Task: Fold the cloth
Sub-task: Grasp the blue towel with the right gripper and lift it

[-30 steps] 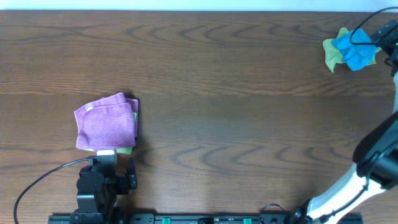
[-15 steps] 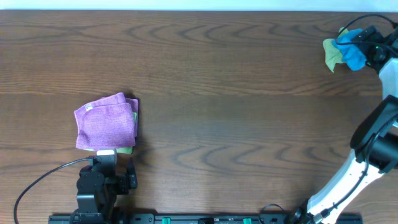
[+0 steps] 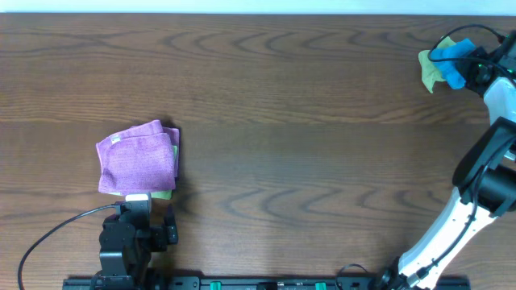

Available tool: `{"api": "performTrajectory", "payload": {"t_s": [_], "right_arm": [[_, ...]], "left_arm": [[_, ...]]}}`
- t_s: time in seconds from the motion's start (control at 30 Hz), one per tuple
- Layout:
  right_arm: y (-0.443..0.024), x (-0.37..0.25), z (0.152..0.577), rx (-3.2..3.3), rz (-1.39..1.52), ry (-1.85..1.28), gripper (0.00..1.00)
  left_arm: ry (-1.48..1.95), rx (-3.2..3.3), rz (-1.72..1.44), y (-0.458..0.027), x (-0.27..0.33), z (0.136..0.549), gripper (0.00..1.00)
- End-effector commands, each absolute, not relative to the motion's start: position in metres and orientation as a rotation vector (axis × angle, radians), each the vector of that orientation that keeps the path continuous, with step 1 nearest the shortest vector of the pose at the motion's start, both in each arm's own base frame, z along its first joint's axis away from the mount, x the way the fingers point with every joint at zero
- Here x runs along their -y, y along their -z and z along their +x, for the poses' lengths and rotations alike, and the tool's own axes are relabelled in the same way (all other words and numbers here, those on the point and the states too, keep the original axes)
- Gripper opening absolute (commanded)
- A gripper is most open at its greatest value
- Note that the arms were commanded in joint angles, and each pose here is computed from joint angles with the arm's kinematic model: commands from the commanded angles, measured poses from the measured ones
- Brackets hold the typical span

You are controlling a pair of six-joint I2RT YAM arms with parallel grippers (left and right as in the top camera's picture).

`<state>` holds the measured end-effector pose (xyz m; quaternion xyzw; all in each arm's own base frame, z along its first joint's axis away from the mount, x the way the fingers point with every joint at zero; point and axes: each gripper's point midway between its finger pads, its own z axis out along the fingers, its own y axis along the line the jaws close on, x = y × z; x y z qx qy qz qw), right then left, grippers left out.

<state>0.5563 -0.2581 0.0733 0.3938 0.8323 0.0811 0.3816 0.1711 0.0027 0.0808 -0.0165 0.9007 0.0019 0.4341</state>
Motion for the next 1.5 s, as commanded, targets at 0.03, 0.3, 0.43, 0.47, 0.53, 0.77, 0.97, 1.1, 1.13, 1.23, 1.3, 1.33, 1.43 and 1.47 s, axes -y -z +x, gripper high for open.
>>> {"api": "performTrajectory", "payload": {"t_s": [0.03, 0.3, 0.43, 0.47, 0.53, 0.77, 0.97, 1.1, 1.13, 1.23, 1.3, 1.33, 1.43, 1.47], "right_arm": [[-0.096, 0.233, 0.571, -2.114, 0.906, -0.333, 0.01], [-0.162, 0.195, 0.559, -2.149, 0.765, -0.335, 0.01], [-0.198, 0.16, 0.535, -2.217, 0.695, -0.34, 0.01], [-0.203, 0.153, 0.529, -2.235, 0.688, -0.344, 0.01], [-0.21, 0.135, 0.515, -2.287, 0.666, -0.353, 0.01], [-0.218, 0.073, 0.453, -2.538, 0.487, -0.356, 0.01], [-0.218, 0.02, 0.412, -2.712, 0.247, -0.378, 0.01], [-0.213, -0.014, 0.405, -2.761, 0.117, -0.403, 0.01], [-0.211, -0.022, 0.404, -2.768, 0.09, -0.407, 0.01], [-0.2, -0.05, 0.399, -2.798, -0.001, -0.428, 0.01], [-0.189, -0.067, 0.396, -2.813, -0.059, -0.438, 0.01], [-0.183, -0.076, 0.396, -2.816, -0.089, -0.444, 0.01], [-0.163, -0.097, 0.395, -2.813, -0.155, -0.458, 0.01], [-0.156, -0.104, 0.396, -2.807, -0.175, -0.462, 0.01]], "left_arm": [[0.012, -2.32, -0.056, -0.058, -0.001, 0.162, 0.95], [0.012, -2.32, -0.056, -0.058, -0.001, 0.162, 0.95], [0.012, -2.32, -0.055, -0.058, -0.001, 0.162, 0.95], [0.012, -2.32, -0.056, -0.058, -0.001, 0.162, 0.95], [0.012, -2.32, -0.055, -0.058, -0.001, 0.162, 0.95], [0.012, -2.32, -0.055, -0.058, -0.001, 0.162, 0.95], [0.012, -2.32, -0.055, -0.058, -0.001, 0.162, 0.95], [0.012, -2.32, -0.055, -0.058, -0.001, 0.162, 0.95], [0.012, -2.32, -0.056, -0.058, -0.001, 0.162, 0.95], [0.012, -2.32, -0.056, -0.058, -0.001, 0.162, 0.95], [0.012, -2.32, -0.055, -0.058, -0.001, 0.162, 0.95], [0.012, -2.32, -0.056, -0.058, -0.001, 0.162, 0.95], [0.012, -2.32, -0.055, -0.058, -0.001, 0.162, 0.95], [0.012, -2.32, -0.056, -0.058, -0.001, 0.162, 0.95]]}}
